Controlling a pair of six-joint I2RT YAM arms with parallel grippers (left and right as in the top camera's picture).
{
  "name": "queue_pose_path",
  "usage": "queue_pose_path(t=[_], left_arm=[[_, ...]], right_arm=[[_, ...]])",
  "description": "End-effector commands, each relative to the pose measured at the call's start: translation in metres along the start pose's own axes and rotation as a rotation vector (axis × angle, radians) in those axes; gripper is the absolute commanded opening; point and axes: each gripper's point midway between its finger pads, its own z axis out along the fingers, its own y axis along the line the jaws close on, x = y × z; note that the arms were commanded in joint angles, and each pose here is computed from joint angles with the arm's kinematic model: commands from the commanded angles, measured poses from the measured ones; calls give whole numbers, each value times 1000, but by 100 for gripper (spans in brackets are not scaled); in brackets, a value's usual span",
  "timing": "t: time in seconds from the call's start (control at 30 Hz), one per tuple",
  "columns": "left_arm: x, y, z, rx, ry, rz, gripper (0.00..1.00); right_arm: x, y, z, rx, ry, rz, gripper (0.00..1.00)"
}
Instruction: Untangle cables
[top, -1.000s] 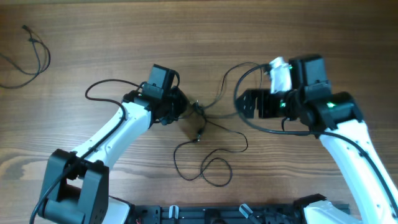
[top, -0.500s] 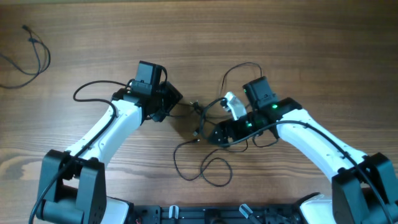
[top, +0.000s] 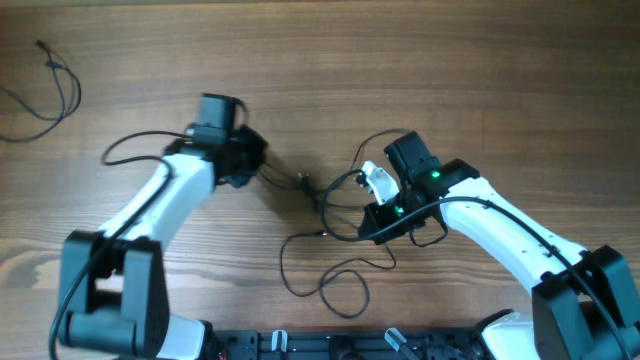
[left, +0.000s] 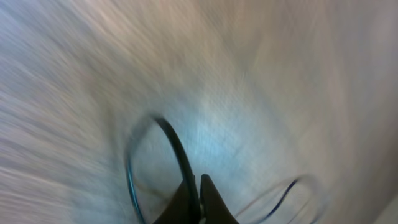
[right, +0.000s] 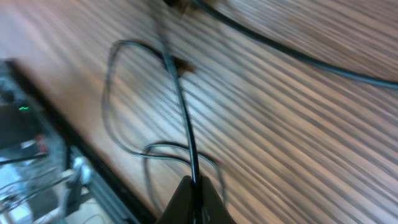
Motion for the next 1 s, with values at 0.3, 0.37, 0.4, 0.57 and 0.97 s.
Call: queue_pose_path(t=[0.3, 0.37, 0.4, 0.57, 0.97], left_arm=[[-115, 91, -123, -19, -285, -349, 4], [-115, 97, -124, -33, -281, -370, 4], [-115, 97, -124, -31, -279, -370, 4], [-89, 66, -111, 31, -175, -292, 5], [-81, 53, -103, 13, -186, -169, 79]], right_arm=[[-23, -116, -224, 309, -721, 529, 5], [-21, -113, -229, 277, -743, 532, 4], [-23, -108, -227, 251, -736, 507, 4], [-58, -31, -198, -22, -670, 115, 4], [-90, 39, -91, 166, -479, -134, 100]])
